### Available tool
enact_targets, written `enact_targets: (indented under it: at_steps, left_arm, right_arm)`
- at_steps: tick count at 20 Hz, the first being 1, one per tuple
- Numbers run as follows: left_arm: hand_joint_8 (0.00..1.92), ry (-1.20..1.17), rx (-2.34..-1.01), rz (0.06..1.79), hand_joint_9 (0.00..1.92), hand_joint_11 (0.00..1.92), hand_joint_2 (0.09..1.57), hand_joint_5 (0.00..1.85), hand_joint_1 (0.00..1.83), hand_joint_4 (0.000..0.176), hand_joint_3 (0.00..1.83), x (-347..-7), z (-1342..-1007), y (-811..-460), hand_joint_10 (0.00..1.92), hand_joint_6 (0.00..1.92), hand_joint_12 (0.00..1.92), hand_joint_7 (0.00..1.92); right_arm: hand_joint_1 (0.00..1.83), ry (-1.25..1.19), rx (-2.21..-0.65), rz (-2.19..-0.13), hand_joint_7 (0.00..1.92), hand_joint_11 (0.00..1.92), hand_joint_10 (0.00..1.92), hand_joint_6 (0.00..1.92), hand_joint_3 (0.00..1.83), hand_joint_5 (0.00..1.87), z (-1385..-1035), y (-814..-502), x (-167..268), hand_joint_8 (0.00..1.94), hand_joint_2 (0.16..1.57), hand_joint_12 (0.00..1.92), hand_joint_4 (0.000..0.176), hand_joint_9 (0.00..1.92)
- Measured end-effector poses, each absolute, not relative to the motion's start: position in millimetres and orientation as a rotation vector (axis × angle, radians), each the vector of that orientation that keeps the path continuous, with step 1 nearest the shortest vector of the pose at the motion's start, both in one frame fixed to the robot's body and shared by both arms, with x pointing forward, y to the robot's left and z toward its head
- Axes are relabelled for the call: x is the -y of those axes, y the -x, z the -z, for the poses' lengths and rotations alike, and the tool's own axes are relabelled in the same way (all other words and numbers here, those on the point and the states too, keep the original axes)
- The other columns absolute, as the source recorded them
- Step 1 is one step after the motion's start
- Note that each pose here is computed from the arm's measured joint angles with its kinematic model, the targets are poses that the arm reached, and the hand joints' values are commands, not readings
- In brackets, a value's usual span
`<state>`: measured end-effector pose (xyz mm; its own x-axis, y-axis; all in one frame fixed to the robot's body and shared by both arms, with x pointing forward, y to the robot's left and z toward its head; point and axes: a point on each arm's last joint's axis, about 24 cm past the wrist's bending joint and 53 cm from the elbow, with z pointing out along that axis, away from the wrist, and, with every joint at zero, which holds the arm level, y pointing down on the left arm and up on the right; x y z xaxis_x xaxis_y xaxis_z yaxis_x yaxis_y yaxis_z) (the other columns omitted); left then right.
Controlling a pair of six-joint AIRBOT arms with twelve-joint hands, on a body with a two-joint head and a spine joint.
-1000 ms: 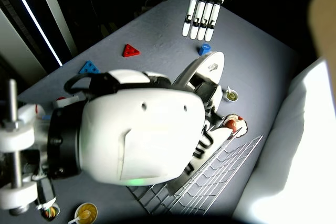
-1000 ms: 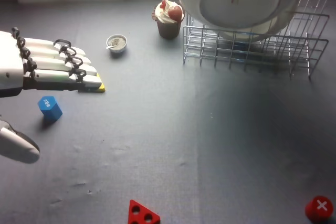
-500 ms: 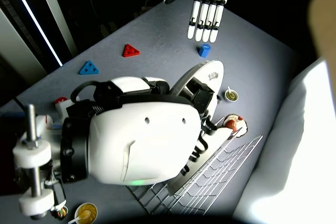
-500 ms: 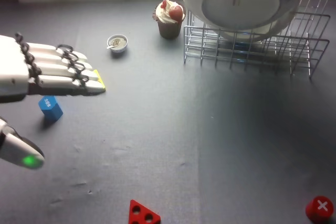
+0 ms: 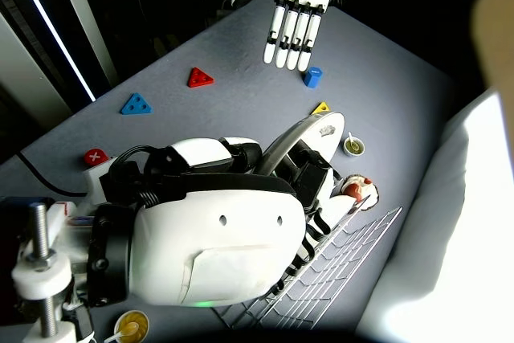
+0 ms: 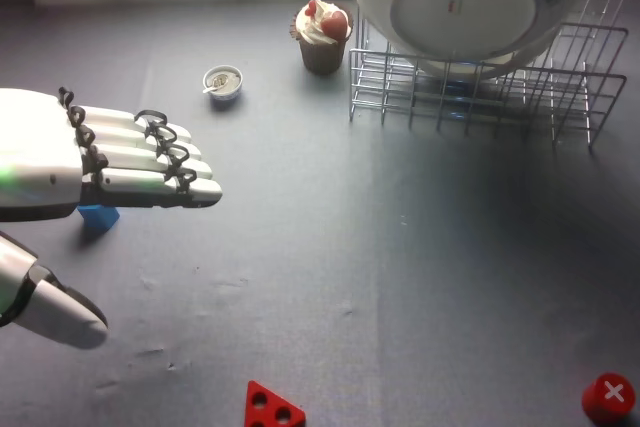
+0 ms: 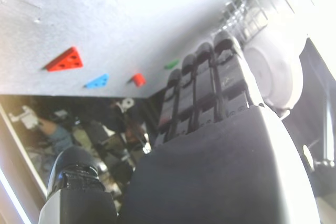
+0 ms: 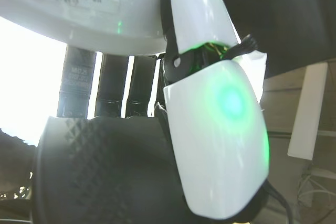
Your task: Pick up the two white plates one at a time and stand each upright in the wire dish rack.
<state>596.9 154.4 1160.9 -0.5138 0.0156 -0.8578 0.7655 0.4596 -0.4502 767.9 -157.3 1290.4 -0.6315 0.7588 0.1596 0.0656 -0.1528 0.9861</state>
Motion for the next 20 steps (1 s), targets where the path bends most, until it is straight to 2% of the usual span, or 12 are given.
enact_targets:
  at_steps: [8,10,12,14,20]
  left_arm:
    - [0.01,-0.644,-1.868,1.109,0.12,0.13,0.97,0.08,0.0,0.0,0.0,-165.1,-1164.2,-601.5,0.01,0.0,0.02,0.12]
    - [0.01,-0.645,-1.866,1.112,0.13,0.13,0.96,0.09,0.0,0.0,0.0,-165.2,-1164.8,-601.0,0.01,0.01,0.02,0.13]
    - [0.01,-0.649,-1.863,1.119,0.13,0.12,0.97,0.09,0.0,0.0,0.0,-164.3,-1165.7,-599.6,0.01,0.01,0.01,0.13]
    - [0.0,-0.638,-1.857,1.129,0.11,0.13,0.98,0.07,0.0,0.0,0.0,-164.0,-1168.0,-600.2,0.0,0.0,0.01,0.11]
    - [0.0,-0.644,-1.858,1.131,0.11,0.13,0.97,0.07,0.0,0.0,0.0,-162.8,-1167.4,-598.8,0.01,0.01,0.01,0.1]
  right_arm:
    - [1.49,-0.978,-1.632,-1.829,1.07,1.0,0.83,1.02,0.0,0.91,-1275.4,-772.9,162.4,0.59,1.07,1.35,0.0,1.05]
    - [1.49,-0.984,-1.644,-1.819,1.01,0.98,0.89,1.1,0.0,0.87,-1269.5,-773.4,162.1,0.68,1.09,1.39,0.0,1.01]
    - [1.49,-0.987,-1.651,-1.821,1.01,0.98,0.89,1.1,0.0,0.86,-1266.4,-773.2,160.2,0.71,1.09,1.39,0.0,1.01]
    - [1.49,-0.984,-1.652,-1.824,1.04,0.99,0.85,1.07,0.0,0.88,-1266.2,-774.1,158.0,0.64,1.08,1.38,0.0,1.04]
    - [1.49,-1.01,-1.643,-1.814,1.04,1.01,0.81,1.05,0.0,0.9,-1259.8,-782.1,164.1,0.66,1.07,1.34,0.0,1.05]
